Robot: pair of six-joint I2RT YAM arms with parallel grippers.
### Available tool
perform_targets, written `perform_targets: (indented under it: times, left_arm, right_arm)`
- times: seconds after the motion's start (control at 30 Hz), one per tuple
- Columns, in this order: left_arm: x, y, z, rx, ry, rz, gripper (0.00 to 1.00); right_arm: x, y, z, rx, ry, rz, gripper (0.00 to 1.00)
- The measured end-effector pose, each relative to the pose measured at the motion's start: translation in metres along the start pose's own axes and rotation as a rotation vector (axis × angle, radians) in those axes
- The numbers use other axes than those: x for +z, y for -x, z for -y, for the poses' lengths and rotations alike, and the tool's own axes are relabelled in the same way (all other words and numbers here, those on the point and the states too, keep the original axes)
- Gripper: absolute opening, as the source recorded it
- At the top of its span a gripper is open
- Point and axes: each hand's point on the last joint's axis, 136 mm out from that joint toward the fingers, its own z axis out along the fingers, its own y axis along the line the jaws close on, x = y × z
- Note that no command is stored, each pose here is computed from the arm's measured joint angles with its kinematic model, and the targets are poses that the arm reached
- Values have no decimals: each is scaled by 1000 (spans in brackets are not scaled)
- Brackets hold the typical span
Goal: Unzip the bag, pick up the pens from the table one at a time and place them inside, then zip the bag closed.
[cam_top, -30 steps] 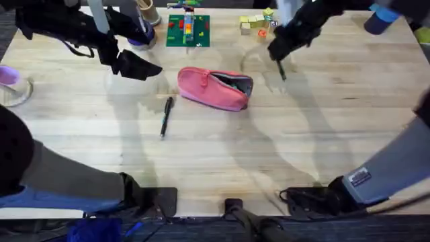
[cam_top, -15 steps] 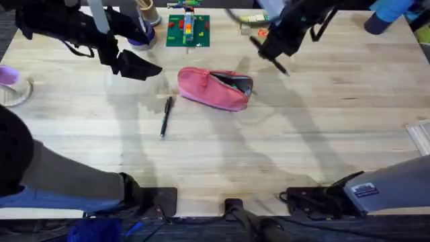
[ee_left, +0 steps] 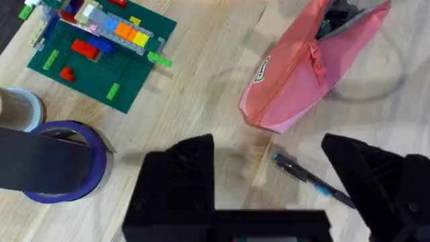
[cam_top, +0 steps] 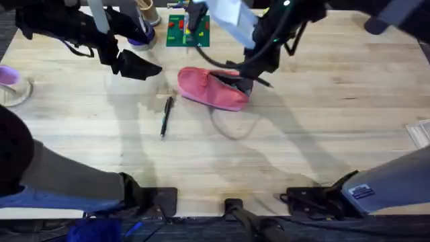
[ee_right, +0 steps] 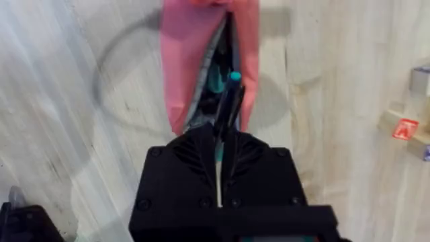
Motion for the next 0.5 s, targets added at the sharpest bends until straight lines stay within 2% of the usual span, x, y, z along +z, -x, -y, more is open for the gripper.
perform_targets:
  times: [0.5]
  left_arm:
    - [0,0,0,0,0,1,993]
  right_arm:
    - [39,-4,-9,-6,96,-76,33]
